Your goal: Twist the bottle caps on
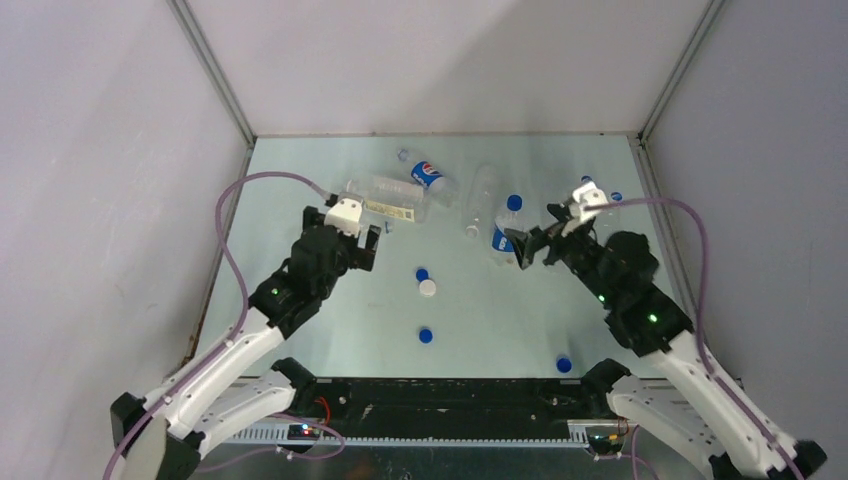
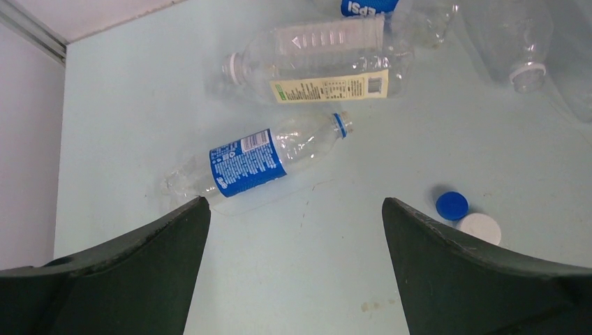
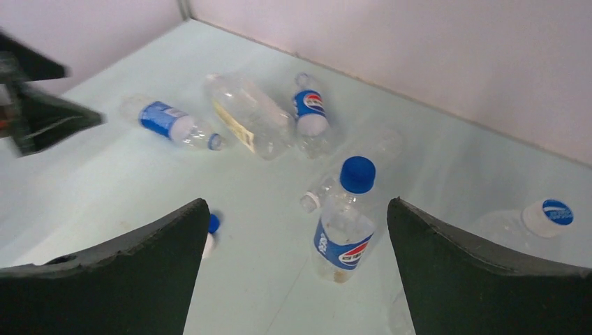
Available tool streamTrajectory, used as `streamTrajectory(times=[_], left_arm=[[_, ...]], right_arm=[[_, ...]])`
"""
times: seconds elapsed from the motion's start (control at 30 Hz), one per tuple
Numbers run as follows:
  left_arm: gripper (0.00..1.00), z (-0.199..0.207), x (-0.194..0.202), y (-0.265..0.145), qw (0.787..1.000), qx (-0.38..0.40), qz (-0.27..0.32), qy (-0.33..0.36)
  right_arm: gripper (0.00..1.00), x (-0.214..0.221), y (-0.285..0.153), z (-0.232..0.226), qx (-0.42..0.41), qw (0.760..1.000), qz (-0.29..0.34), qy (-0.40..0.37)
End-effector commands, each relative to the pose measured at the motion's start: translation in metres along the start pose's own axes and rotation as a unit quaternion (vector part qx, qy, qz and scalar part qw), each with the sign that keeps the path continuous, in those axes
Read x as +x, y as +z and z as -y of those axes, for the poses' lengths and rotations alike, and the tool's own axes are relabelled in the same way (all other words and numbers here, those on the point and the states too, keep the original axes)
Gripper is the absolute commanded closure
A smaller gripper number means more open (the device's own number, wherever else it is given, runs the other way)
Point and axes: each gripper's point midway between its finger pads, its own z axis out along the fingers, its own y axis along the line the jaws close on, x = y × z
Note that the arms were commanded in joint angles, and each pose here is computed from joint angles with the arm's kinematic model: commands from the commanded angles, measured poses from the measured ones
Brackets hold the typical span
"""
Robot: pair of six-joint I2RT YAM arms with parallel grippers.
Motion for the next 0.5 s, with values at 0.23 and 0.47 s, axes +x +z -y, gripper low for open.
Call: streamTrajectory(times=[0.23, 0.47], left_arm=[[0.0, -0.001, 0.003, 0.032, 0.987, 0.039, -0.154, -0.004], [0.0, -0.019, 0.032, 0.065, 0.948, 0.086, -0.284, 0.115]], right_arm=[[0.01, -0.014, -0.087, -0.026, -0.096, 0.993, 0.056, -0.048], [0.01, -0.002, -0.1, -0.035, -0.126, 0.99, 0.039, -0.051]])
